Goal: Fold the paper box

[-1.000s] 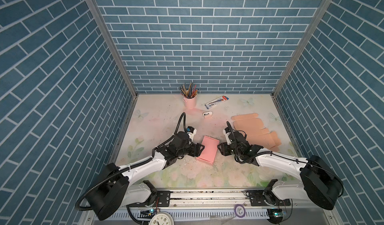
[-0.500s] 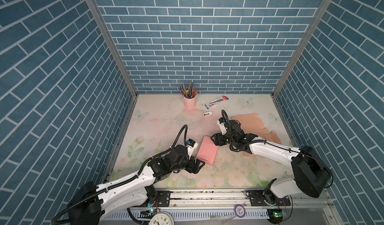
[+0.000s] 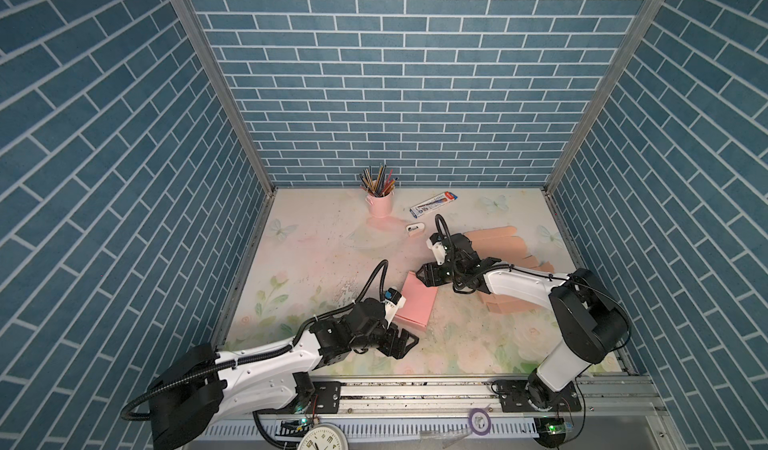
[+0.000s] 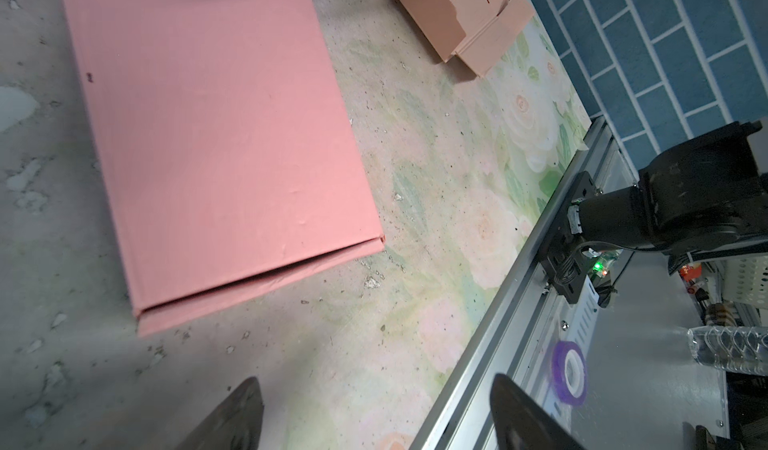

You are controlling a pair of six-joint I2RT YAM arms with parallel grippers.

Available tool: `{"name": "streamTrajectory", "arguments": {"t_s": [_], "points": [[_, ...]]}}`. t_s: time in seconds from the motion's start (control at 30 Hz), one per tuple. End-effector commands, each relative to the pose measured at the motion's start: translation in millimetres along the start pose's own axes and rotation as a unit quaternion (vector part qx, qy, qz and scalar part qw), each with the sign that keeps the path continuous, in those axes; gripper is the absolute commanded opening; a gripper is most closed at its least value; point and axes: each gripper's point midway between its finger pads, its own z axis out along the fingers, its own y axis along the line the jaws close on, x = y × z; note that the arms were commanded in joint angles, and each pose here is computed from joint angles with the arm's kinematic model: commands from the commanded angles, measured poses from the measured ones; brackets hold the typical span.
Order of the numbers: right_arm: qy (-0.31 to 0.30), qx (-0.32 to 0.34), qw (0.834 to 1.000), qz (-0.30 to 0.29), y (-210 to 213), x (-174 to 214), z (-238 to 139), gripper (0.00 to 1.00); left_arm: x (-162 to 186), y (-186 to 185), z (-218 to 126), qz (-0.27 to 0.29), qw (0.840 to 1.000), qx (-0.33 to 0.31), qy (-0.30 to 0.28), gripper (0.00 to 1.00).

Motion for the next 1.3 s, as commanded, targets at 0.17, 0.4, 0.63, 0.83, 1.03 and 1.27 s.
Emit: {"name": "streamTrajectory", "arguments": {"t_s": [0.17,0.4,0.63,0.83,1.03,1.27], "points": [[0.005,-0.024,1.0,-0.017,6.5,3.0,3.6,0.63,-6.3,4.8,10.9,-0.011,1.0,-0.006,-0.018,0.86],[0.005,-0.027,1.0,-0.012,5.2,8.9,3.7,0.58,-11.2,13.3,14.4,-0.035,0.999,-0.002,-0.027,0.86],[0.005,-0.027,1.0,-0.01,4.5,12.9,0.3,0.56,-22.9,23.9,11.6,-0.049,0.998,-0.001,-0.044,0.85],[0.0,-0.03,1.0,-0.005,5.2,15.7,-5.2,0.56,-31.3,27.2,13.1,-0.057,0.997,0.004,-0.052,0.84],[-0.001,-0.03,1.0,0.0,4.4,21.6,-10.1,0.55,-38.1,39.8,11.3,-0.072,0.996,0.001,-0.061,0.82],[-0.012,-0.043,0.999,0.007,8.1,23.8,-16.8,0.55,-55.7,49.5,9.0,-0.074,0.994,-0.004,-0.074,0.8]]}}
